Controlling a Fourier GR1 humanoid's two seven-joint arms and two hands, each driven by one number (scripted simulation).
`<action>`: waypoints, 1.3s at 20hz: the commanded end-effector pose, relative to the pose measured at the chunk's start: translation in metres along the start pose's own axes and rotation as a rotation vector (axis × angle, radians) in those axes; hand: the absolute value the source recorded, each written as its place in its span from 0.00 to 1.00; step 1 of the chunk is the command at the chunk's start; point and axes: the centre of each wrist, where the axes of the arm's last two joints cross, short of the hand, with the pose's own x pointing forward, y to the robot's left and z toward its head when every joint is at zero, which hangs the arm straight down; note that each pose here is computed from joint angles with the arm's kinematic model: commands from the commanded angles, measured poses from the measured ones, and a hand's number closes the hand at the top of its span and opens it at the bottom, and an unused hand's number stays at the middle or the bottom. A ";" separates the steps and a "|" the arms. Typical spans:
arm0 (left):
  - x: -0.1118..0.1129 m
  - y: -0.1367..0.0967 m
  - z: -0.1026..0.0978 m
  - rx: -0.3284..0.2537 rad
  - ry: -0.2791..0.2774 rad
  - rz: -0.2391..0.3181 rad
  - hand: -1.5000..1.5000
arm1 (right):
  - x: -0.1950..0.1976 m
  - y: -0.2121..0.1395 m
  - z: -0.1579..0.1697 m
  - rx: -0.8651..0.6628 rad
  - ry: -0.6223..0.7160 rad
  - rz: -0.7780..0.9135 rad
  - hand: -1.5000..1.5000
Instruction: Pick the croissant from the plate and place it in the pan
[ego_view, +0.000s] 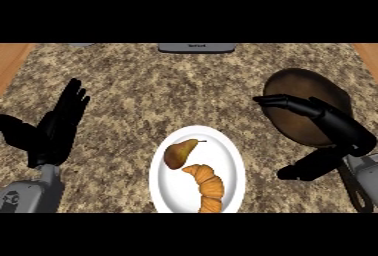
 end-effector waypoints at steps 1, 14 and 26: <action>0.005 -0.002 0.006 -0.008 -0.001 0.009 0.50 | 0.023 0.001 -0.033 0.111 0.020 0.124 0.00; -0.005 -0.007 0.002 0.002 -0.002 0.002 0.50 | 0.052 0.052 -0.080 0.632 0.236 0.465 0.00; -0.007 -0.004 0.008 -0.008 0.008 -0.009 0.50 | 0.103 0.085 -0.079 0.750 0.251 0.713 0.00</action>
